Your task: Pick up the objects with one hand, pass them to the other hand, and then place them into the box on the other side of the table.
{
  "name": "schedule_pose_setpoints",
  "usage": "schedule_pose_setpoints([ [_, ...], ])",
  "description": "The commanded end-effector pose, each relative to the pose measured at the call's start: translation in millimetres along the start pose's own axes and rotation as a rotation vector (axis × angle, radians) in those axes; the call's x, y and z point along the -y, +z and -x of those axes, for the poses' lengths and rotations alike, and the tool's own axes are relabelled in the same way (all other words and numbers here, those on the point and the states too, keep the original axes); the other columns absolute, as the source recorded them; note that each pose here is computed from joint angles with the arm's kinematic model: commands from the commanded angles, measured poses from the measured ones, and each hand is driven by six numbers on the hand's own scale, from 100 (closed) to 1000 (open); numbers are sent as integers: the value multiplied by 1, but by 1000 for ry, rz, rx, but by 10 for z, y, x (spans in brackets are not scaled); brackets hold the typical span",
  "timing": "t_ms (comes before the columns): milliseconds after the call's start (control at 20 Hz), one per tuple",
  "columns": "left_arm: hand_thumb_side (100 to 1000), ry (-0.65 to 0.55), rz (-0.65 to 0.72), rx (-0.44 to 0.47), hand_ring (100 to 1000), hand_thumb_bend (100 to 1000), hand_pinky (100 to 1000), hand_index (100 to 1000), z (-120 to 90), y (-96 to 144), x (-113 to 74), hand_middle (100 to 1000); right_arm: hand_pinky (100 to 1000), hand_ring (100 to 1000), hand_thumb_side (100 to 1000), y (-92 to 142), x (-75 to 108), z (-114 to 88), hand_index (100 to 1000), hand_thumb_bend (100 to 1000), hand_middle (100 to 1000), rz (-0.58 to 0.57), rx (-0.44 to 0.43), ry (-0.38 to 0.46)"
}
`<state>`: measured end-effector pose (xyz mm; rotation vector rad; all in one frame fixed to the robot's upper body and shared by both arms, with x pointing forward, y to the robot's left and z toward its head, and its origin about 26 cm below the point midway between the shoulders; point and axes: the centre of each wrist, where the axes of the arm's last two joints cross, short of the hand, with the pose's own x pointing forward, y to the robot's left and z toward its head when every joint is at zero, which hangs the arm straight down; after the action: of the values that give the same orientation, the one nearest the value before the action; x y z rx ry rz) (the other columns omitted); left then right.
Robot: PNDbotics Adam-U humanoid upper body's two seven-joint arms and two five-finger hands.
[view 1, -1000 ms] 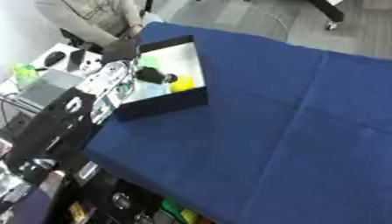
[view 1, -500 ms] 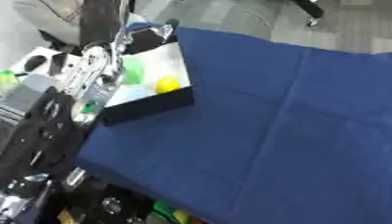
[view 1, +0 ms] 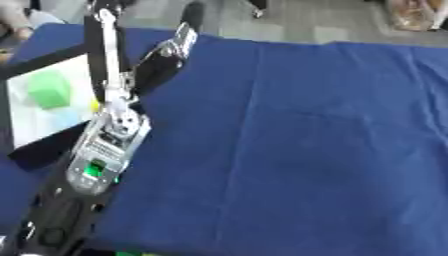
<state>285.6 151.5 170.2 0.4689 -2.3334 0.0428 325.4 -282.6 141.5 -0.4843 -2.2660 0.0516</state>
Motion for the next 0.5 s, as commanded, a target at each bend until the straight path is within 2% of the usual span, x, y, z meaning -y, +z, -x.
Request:
schedule_pose_setpoints([
  [50,576,107,74,-38,956,489,761,796,-144,159,183,788,634,626,779,11,127,29,820,100,625,54,2,55],
  [200,575,127,98,-73,954,472,758,793,-171,240,243,783,631,627,782,87,173,105,820,100,633,77,-33,88],
  [500,582,110,93,-110,946,455,752,794,-141,268,218,774,623,626,804,233,215,249,818,100,638,109,-104,111],
])
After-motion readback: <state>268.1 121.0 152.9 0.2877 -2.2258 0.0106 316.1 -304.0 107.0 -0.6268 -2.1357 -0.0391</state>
